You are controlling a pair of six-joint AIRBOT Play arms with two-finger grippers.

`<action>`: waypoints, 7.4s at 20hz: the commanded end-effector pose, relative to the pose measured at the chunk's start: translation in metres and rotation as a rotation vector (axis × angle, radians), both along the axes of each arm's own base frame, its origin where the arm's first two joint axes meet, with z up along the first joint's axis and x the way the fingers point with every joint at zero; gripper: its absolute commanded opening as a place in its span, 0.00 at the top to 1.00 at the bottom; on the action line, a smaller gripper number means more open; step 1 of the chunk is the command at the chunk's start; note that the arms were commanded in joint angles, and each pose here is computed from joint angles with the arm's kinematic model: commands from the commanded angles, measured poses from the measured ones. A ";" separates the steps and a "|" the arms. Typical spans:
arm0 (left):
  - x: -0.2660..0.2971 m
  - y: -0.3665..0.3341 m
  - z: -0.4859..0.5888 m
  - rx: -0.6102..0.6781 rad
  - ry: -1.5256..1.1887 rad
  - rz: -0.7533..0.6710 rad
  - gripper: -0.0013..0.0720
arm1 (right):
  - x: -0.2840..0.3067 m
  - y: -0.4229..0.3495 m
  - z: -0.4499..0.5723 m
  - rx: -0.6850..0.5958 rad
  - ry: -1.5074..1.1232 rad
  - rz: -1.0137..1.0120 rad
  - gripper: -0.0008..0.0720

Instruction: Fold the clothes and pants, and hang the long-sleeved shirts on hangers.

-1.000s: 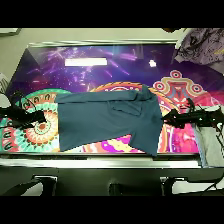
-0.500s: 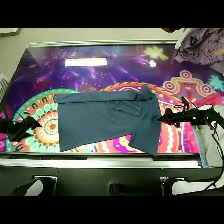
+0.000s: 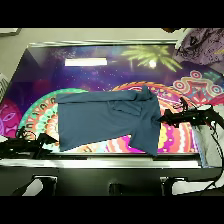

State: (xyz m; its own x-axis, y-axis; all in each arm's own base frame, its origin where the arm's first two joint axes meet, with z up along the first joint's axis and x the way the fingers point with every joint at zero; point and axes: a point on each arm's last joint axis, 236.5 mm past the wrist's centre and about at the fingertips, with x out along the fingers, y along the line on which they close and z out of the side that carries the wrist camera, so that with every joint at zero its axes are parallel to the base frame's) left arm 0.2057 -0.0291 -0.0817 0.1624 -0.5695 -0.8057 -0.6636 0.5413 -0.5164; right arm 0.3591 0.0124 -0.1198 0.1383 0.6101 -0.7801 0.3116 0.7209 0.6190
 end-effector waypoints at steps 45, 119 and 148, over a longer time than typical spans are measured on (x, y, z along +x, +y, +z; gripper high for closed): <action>0.103 0.096 0.484 0.941 -0.993 0.072 0.96 | -0.034 0.014 0.575 -0.633 -1.230 -0.111 0.95; 0.094 0.144 0.115 0.674 -0.006 -0.098 0.14 | -0.171 0.099 0.017 -0.049 0.207 0.107 0.33; 0.038 0.063 -0.006 0.020 -0.056 0.062 0.16 | -0.155 0.137 0.041 -0.038 0.087 0.080 0.95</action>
State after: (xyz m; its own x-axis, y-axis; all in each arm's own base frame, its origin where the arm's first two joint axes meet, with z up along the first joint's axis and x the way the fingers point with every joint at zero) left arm 0.2449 0.0353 -0.0802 0.2502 -0.5268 -0.8124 -0.6547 0.5261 -0.5428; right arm 0.2053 0.1480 -0.0800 0.0245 0.5837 -0.8116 0.3006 0.7699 0.5629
